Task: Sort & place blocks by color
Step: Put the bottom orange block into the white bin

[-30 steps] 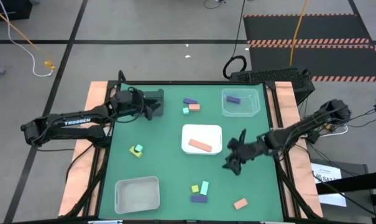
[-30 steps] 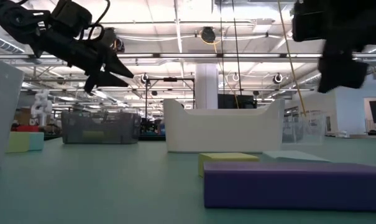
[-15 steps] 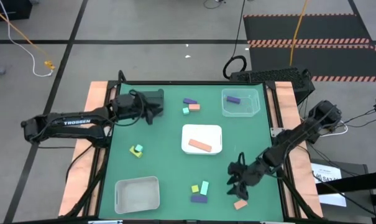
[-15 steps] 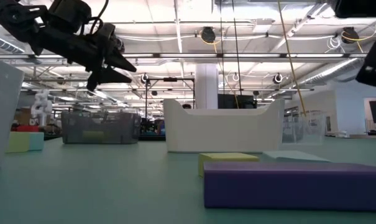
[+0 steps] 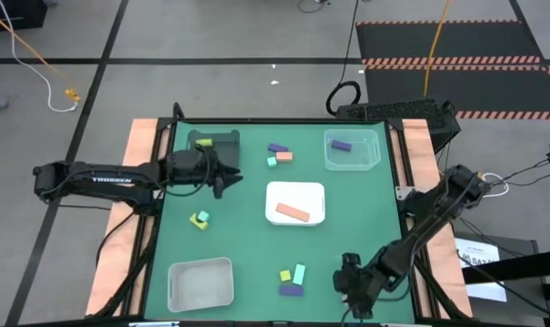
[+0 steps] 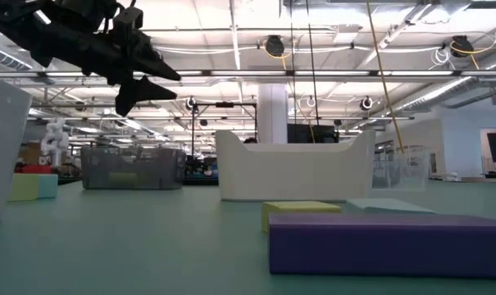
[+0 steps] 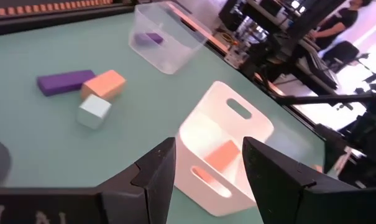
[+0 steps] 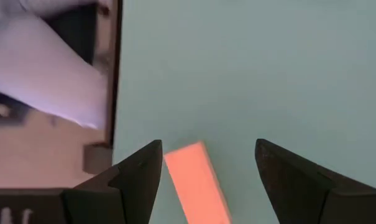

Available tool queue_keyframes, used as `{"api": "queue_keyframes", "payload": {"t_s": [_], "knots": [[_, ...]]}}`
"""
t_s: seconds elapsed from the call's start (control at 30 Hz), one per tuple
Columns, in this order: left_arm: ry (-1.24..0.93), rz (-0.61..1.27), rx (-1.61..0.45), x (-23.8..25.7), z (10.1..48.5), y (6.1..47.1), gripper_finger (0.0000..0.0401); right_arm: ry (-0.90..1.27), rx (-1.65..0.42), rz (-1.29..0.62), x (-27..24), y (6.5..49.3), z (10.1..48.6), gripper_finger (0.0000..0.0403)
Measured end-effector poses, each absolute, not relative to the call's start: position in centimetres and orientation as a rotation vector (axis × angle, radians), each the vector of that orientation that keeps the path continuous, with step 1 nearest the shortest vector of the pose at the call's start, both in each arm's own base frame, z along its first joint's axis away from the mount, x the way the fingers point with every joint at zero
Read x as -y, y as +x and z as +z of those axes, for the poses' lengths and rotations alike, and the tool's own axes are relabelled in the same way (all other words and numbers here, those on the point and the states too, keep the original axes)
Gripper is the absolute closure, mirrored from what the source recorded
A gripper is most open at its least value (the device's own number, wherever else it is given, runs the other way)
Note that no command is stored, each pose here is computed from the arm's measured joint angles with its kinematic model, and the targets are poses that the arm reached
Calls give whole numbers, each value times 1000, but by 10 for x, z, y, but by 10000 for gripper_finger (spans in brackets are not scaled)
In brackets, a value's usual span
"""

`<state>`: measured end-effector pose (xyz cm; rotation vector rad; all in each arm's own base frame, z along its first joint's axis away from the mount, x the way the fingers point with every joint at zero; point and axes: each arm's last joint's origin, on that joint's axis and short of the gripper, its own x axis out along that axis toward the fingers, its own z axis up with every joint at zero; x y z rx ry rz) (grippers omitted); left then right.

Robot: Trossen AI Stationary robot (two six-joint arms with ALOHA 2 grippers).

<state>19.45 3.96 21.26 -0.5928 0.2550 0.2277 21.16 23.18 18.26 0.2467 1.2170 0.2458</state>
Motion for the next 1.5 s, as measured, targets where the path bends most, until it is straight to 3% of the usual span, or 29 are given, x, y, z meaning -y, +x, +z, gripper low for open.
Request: {"api": "queue_keyframes", "payload": {"t_s": [0.57, 1.07, 1.3, 1.5], "knots": [[-581, 183, -269, -29, 213, 197, 212, 179, -1259, 283, -251, 203, 181, 154], [-570, 189, -268, -21, 213, 198, 212, -63, -1208, 390, -252, 195, 177, 154], [-568, 175, -272, -18, 213, 198, 212, -69, -1200, 407, -254, 194, 177, 154], [-563, 174, -273, -17, 213, 198, 212, -93, -1229, 417, -264, 194, 159, 154]]}}
